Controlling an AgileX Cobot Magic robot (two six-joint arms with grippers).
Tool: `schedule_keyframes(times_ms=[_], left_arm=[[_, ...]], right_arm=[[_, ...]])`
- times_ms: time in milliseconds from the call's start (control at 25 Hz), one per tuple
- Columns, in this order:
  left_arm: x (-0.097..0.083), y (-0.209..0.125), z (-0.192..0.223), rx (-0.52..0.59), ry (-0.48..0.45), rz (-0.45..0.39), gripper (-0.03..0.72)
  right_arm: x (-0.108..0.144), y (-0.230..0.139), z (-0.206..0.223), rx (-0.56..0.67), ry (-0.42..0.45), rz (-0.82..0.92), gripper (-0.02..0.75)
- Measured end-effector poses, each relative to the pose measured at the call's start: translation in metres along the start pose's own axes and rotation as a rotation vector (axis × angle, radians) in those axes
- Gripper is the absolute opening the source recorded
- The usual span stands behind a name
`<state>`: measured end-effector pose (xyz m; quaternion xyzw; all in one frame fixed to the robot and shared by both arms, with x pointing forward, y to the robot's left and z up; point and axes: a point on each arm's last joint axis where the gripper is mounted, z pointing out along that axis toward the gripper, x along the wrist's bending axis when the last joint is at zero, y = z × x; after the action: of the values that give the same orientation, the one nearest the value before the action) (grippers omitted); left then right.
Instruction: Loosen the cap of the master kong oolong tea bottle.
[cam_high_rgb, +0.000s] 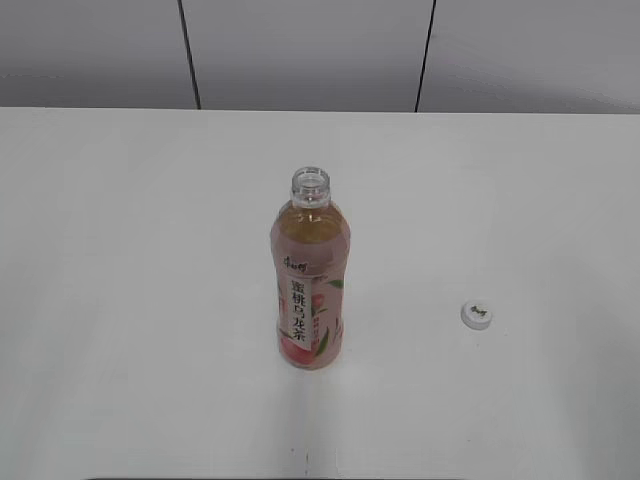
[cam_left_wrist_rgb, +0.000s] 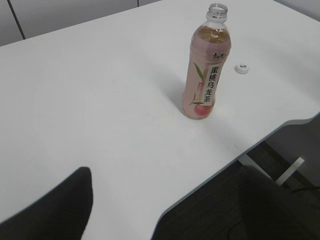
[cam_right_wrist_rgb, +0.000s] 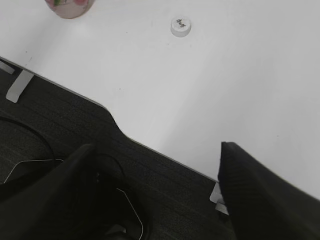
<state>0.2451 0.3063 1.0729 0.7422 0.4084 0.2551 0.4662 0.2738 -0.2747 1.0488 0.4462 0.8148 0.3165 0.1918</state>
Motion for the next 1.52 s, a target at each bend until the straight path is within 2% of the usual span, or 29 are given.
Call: schedule_keyframes(times_ms=[600, 720, 920, 1080, 1240, 1520], left_arm=[[0.000, 0.000, 0.000, -0.003, 0.007, -0.003, 0.499], [0.000, 0.000, -0.001, -0.003, 0.087, -0.041, 0.486], [0.000, -0.001, -0.003, -0.004, 0.329, -0.157, 0.474], [-0.001, -0.002, -0.006, -0.012, 0.485, -0.229, 0.468], [-0.005, -0.006, -0.012, -0.060, 0.560, -0.253, 0.460], [-0.007, -0.008, -0.015, -0.082, 0.568, -0.252, 0.447]], right_arm=[[0.000, 0.000, 0.000, 0.000, -0.007, 0.009, 0.572], [-0.003, -0.001, -0.002, -0.011, -0.062, 0.063, 0.572], [-0.004, -0.010, -0.014, -0.103, -0.218, 0.180, 0.572], [0.003, -0.020, -0.026, -0.209, -0.291, 0.194, 0.572], [0.010, -0.029, -0.035, -0.296, -0.315, 0.174, 0.572], [0.010, -0.030, -0.035, -0.299, -0.321, 0.172, 0.572]])
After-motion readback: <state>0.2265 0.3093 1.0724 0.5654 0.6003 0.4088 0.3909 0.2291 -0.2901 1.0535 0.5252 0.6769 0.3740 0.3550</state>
